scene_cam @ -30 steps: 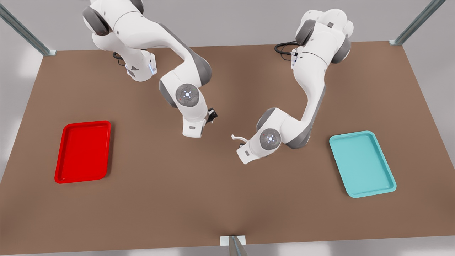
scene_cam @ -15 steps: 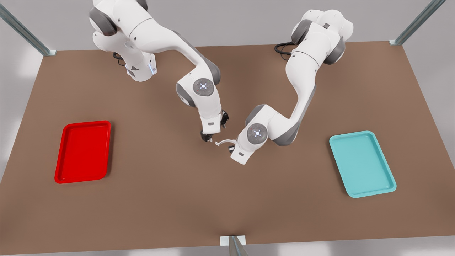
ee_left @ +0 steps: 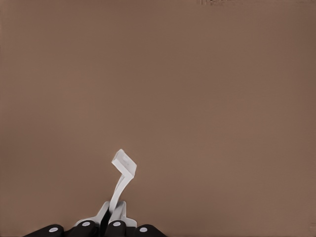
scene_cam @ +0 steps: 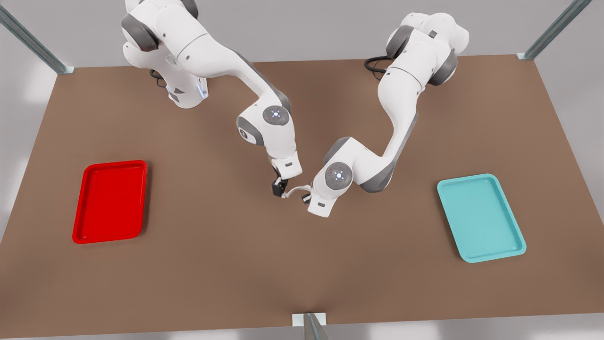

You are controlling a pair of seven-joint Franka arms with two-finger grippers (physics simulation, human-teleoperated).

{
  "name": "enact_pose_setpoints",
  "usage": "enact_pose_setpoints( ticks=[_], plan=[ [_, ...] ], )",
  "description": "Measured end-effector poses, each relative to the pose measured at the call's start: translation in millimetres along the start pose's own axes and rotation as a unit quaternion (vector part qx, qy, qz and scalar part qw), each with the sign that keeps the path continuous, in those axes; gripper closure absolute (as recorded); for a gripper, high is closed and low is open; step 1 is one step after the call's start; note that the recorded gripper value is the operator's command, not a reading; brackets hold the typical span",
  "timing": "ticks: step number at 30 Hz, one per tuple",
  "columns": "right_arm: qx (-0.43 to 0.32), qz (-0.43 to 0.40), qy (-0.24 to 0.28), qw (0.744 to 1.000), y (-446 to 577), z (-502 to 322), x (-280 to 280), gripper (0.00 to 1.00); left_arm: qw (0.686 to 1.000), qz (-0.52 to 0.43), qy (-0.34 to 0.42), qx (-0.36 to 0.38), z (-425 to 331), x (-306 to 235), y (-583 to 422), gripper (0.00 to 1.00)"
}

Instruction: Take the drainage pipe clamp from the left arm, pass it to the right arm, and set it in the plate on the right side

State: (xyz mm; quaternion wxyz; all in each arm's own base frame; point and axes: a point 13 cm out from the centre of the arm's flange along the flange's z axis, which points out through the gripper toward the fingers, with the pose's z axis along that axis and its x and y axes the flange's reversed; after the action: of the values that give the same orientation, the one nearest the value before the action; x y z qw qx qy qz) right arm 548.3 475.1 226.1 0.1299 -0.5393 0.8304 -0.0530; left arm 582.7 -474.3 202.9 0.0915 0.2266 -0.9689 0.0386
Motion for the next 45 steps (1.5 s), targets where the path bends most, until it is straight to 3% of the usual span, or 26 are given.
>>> enact_pose_setpoints(
  ticks=[24,25,27,31,32,45],
  plan=[
    [-0.005,-0.061,-0.023,0.998,16,53,-18,0.00,0.998,-0.059,-0.002,0.007,-3,3,-6,0.79],
    [-0.005,-0.062,-0.024,0.998,16,53,-19,0.04,0.998,-0.060,-0.002,0.007,-3,3,-6,0.79],
    [-0.005,-0.064,-0.024,0.998,16,53,-19,0.23,0.998,-0.063,-0.002,0.008,-4,4,-6,0.79],
    [-0.004,-0.068,-0.027,0.997,17,52,-22,0.79,0.998,-0.068,-0.002,0.008,-5,4,-7,0.77],
    [-0.005,-0.069,-0.028,0.997,17,51,-23,0.79,0.998,-0.069,-0.002,0.009,-5,4,-7,0.00],
    [-0.011,-0.073,-0.019,0.997,17,68,-18,0.79,0.996,-0.084,0.007,0.023,-13,-4,-7,0.00]
  ],
)
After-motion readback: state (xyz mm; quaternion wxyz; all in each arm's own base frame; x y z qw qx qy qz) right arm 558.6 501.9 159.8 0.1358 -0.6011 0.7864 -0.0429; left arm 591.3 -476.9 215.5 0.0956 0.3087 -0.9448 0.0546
